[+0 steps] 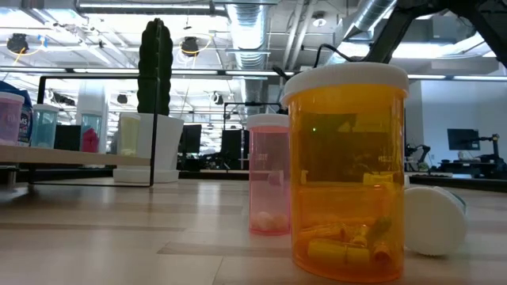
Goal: Pick and place medicine bottles onto shelf by color
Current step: Put the yellow pill bottle on the shelf
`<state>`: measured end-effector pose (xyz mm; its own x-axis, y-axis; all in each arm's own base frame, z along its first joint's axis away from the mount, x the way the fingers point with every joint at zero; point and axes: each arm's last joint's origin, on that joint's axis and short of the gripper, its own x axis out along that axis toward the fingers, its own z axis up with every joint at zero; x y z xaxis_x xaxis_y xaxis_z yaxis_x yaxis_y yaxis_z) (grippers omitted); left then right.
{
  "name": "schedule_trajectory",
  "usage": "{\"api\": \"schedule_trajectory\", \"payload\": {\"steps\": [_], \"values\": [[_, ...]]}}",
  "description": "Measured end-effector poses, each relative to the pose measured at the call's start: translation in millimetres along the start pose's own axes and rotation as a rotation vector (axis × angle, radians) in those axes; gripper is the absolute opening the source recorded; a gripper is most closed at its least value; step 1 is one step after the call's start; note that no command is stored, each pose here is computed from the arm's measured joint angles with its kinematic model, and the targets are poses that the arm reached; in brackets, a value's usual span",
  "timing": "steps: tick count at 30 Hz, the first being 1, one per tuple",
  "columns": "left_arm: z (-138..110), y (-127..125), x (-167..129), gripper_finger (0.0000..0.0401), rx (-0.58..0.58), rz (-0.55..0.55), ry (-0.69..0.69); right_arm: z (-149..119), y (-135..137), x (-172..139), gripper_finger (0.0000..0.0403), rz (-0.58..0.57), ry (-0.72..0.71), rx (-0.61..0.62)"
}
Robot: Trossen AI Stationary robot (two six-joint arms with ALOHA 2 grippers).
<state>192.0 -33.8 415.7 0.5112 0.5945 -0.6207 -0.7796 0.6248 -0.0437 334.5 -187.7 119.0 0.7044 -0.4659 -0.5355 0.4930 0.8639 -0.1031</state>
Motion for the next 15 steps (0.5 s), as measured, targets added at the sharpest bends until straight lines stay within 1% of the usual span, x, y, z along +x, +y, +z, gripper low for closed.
{"api": "schedule_trajectory", "payload": {"steps": [9,12,15], "values": [[0.0,0.0,0.0,0.0187,0.000,0.000,0.001,-1.4,-0.9,-0.7,0.0211,0.000,0.020,-0.057],[0.0,0.0,0.0,0.0187,0.000,0.000,0.001,-1.7,-2.2,-0.6,0.0198,-0.003,0.023,-0.059],[0.0,0.1,0.0,0.0187,0.000,0.000,0.001,-1.9,-3.2,-0.6,0.0176,-0.005,0.024,-0.075]]}}
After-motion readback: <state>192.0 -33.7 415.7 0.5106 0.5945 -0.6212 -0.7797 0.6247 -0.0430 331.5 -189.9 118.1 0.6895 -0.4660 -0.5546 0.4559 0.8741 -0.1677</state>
